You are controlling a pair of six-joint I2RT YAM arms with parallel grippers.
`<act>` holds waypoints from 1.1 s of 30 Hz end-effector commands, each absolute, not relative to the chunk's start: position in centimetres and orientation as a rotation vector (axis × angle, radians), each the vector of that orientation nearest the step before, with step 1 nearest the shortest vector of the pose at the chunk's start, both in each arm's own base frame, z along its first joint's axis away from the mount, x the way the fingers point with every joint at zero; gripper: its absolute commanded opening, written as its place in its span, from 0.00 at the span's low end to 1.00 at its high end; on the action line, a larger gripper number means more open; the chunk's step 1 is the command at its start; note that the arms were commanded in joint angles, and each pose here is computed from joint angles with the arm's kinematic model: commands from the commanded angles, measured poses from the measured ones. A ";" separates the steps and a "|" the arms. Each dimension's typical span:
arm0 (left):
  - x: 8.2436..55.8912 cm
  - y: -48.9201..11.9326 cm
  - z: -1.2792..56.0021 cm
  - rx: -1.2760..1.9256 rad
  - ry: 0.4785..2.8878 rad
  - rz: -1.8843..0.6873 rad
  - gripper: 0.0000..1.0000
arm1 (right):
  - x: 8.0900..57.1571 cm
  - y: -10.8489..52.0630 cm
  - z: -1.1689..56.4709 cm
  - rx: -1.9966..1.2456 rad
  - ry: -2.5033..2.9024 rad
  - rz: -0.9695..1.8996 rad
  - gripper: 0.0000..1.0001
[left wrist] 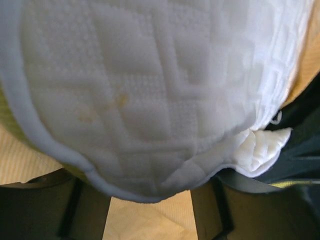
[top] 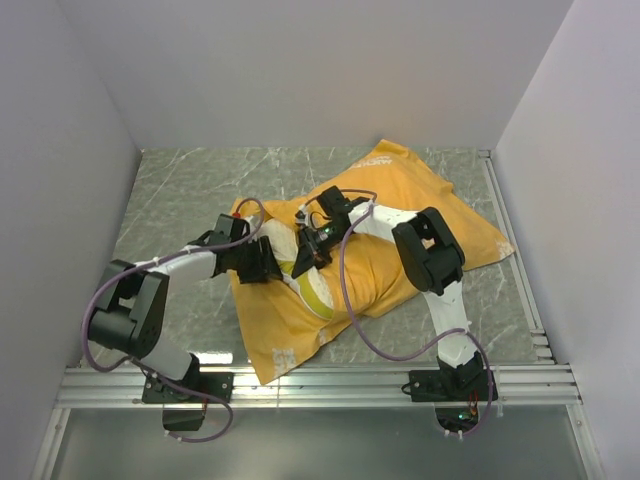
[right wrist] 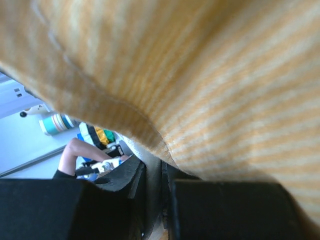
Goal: Put the pillow into the pillowcase
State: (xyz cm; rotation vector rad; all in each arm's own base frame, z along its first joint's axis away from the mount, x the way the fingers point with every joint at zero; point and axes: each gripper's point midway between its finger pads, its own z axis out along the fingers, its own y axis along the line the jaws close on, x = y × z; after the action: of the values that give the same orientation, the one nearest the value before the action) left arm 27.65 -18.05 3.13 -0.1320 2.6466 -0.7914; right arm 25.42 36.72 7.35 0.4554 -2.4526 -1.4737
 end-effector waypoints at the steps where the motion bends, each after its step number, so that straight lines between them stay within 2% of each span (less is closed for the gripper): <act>1: 30.4 -16.1 1.1 -0.171 2.662 -0.528 0.63 | 24.5 36.4 8.1 0.371 -2.388 -1.490 0.00; 3: 30.9 -15.9 0.1 -0.151 2.699 -0.476 0.55 | 24.4 36.5 8.9 0.383 -2.381 -1.521 0.00; 4: 31.1 -15.9 -0.1 -0.141 2.704 -0.465 0.46 | 24.1 36.3 9.0 0.381 -2.375 -1.522 0.00; 5: 31.5 -16.0 0.1 -0.124 2.700 -0.462 0.34 | 24.1 36.3 9.1 0.390 -2.384 -1.525 0.00; 6: 31.5 -16.1 0.0 -0.099 2.709 -0.468 0.12 | 24.1 36.1 9.4 0.408 -2.410 -1.520 0.00; 8: 31.1 -16.1 0.6 -0.074 2.720 -0.487 0.00 | 24.6 35.7 8.7 0.442 -2.508 -1.463 0.00; 10: 30.8 -15.8 2.5 -0.044 2.691 -0.512 0.00 | 25.3 34.8 8.5 0.523 -2.595 -1.408 0.00; 13: 32.0 -13.7 6.7 -0.084 2.570 -0.534 0.00 | 26.6 31.4 4.0 0.634 -2.828 -1.027 0.00; 14: 32.9 -12.2 8.1 -0.114 2.517 -0.524 0.00 | 27.3 29.3 1.7 0.655 -2.907 -0.823 0.00; 17: 35.2 -9.2 13.7 -0.145 2.346 -0.525 0.00 | 26.6 25.7 -0.7 0.674 -2.938 -0.601 0.00; 22: 35.7 -8.4 19.8 -0.071 2.169 -0.549 0.00 | 25.0 23.8 -2.3 0.726 -2.858 -0.480 0.00; 26: 35.0 -10.5 22.8 0.058 2.088 -0.663 0.00 | 24.7 23.9 -2.9 0.745 -2.811 -0.465 0.00; 30: 35.3 -11.7 25.3 0.103 2.025 -0.727 0.00 | 23.2 24.3 -2.9 0.916 -2.688 -0.403 0.00; 33: 34.1 -14.0 27.1 0.240 1.993 -0.818 0.00 | 24.0 25.2 -2.2 0.934 -2.692 -0.435 0.00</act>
State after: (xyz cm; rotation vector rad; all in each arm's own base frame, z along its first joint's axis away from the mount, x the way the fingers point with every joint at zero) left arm 31.19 -13.48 18.62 0.0526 2.2983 -0.8509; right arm 29.69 33.93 3.80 0.9671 -2.8964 -1.0161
